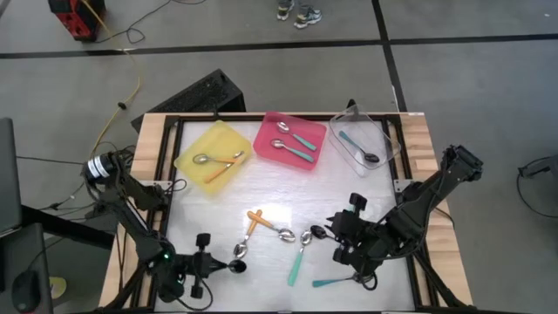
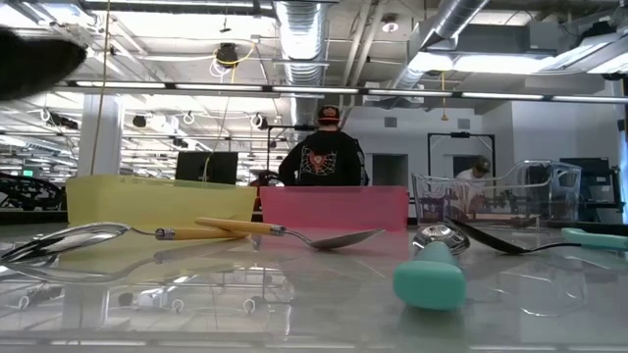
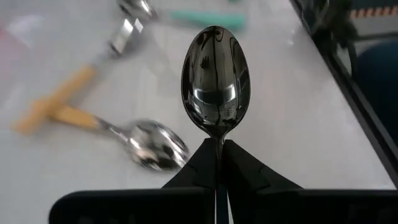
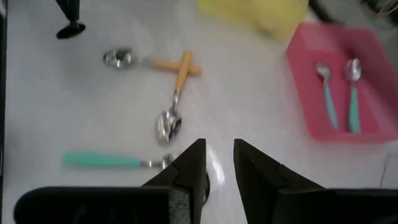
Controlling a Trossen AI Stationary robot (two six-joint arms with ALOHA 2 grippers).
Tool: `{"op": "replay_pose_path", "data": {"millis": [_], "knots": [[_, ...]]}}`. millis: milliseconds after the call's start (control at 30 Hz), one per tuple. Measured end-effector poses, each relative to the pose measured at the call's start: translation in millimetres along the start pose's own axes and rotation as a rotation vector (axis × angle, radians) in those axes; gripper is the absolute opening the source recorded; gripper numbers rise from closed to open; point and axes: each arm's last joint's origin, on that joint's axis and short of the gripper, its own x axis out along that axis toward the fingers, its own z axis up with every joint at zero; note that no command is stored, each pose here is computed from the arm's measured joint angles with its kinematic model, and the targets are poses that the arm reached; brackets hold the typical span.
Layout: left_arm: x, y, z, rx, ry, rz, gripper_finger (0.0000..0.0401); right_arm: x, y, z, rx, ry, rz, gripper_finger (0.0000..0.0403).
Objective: Sort silverware by color (type)
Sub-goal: Put the blue spoon into the transparent bin
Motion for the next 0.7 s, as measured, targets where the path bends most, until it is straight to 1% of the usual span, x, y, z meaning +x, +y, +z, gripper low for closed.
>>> {"op": "replay_pose_path", "data": {"millis": [133,233,300,367,533,600,700], "knots": [[-17,11,18,0.021,-0.110,0.047,0.0000,4,-3,8,0.020,-0.097,-0.072,0.0108],[-30,19,32,0.066,-0.180,0.070,0.0000,12,-8,18,-0.043,-0.128,-0.104,0.0108],[-40,26,42,0.107,-0.216,0.078,0.0000,20,-13,28,-0.085,-0.141,-0.106,0.0108],[-50,35,52,0.129,-0.250,0.079,0.0000,26,-18,40,-0.128,-0.147,-0.060,0.0108],[-73,58,75,0.160,-0.324,0.048,0.0000,47,-33,69,-0.249,-0.173,0.171,0.0108],[-81,66,83,0.172,-0.362,0.038,0.0000,57,-44,77,-0.252,-0.167,0.240,0.0108],[-90,73,93,0.199,-0.420,0.035,0.0000,71,-59,83,-0.252,-0.155,0.283,0.0108]]}}
